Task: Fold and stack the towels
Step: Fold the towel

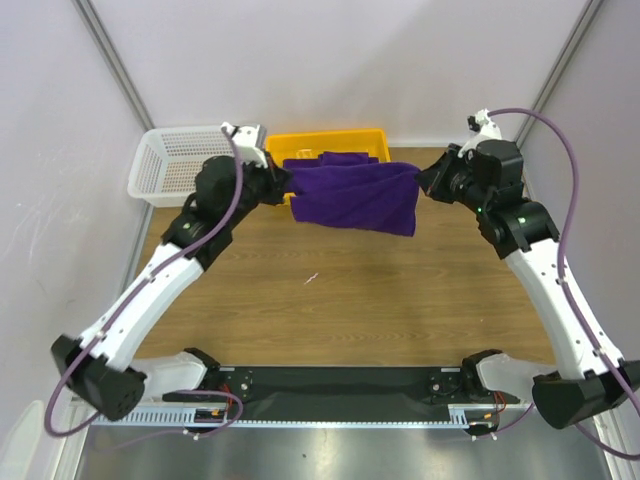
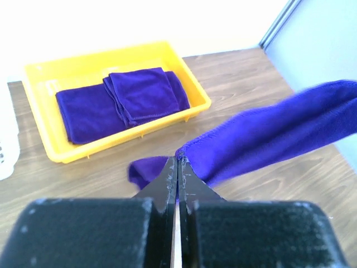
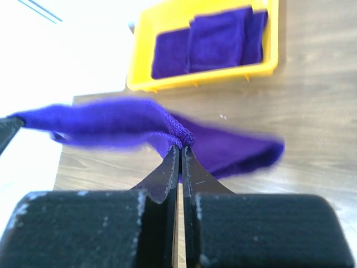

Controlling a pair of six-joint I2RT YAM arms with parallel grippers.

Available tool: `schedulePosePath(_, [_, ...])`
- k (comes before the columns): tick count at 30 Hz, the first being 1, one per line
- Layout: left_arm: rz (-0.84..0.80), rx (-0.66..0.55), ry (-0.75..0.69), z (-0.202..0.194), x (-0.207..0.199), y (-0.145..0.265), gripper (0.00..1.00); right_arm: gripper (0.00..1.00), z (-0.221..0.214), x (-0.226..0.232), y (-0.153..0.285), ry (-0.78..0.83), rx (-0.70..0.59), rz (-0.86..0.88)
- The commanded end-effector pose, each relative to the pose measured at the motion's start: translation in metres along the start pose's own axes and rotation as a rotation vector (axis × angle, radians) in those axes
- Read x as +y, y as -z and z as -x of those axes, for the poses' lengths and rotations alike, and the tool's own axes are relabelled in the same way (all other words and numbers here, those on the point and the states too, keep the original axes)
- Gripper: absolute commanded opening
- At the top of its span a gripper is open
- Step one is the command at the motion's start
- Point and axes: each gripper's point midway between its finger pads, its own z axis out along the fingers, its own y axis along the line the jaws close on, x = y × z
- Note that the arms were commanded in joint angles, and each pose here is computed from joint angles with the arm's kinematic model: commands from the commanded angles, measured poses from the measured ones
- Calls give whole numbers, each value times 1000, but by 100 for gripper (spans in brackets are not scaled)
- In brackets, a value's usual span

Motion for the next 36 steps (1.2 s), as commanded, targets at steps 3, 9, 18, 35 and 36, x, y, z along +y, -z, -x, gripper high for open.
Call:
schedulePosePath(3, [38, 36, 61, 12, -1, 46, 0, 0, 37, 31, 45, 53, -81, 39])
schedulePosePath(9, [-23, 10, 133, 23, -16, 102, 0, 0, 33, 63, 81, 67, -73, 107])
schedulePosePath(18, [-94, 141, 272, 1, -36, 171, 0, 0, 18, 92, 153, 9, -22, 246])
schedulePosePath(35, [75, 523, 518, -174, -17, 146, 0, 0, -94, 6, 73, 10, 345, -152])
schedulePosePath(36, [80, 501, 512, -176, -15, 135, 0, 0, -101, 3, 63, 15, 358, -154])
